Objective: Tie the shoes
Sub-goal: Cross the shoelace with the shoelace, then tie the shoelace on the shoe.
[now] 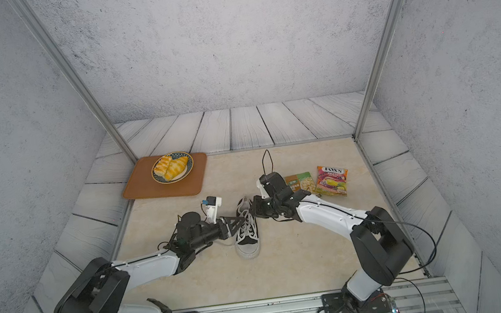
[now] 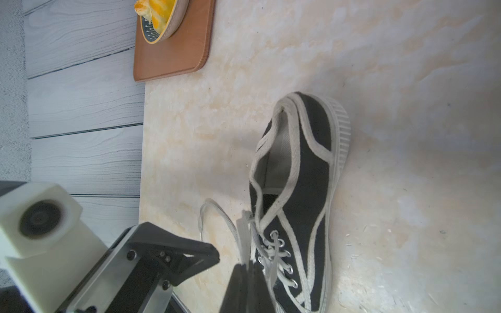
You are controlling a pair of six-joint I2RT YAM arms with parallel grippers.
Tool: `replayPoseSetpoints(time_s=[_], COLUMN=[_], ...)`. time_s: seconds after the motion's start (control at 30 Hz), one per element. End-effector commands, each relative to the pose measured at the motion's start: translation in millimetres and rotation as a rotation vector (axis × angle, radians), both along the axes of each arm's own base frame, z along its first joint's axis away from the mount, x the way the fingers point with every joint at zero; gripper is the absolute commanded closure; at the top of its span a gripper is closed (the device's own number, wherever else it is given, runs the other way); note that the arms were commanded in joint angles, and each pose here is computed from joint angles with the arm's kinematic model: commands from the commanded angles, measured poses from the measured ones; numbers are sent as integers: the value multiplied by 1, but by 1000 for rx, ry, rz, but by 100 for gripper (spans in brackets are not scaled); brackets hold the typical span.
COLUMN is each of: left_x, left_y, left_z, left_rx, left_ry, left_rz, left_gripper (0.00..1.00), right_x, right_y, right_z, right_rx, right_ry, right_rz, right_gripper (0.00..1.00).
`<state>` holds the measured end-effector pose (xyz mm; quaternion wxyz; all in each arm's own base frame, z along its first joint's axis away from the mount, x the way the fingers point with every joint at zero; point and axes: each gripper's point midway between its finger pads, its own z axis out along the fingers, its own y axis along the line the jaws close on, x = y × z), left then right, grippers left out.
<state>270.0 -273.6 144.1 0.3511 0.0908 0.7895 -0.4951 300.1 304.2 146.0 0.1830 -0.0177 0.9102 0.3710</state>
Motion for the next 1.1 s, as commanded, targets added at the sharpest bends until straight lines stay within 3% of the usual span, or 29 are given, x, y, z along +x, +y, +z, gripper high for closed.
replayPoseSetpoints(time_s=[0.0, 0.43, 0.77, 1.07], left_x=[-7, -24, -21, -13], left_y=[21, 86, 82, 94], left_z=[-21, -72, -113, -120], left_rx=[119, 335, 417, 557], left_ry=[54, 350, 594, 616], left_rz=[71, 331, 355, 394], left_gripper=[43, 31, 24, 12], right_x=[-3, -7, -9, -9], right_y=[-11, -15, -14, -14], right_z=[14, 11, 8, 7], right_rx=[-16, -21, -16, -8], right_ry=[-56, -66, -58, -58], right_rz=[2, 13, 17, 22], right_gripper=[100, 100, 100, 100])
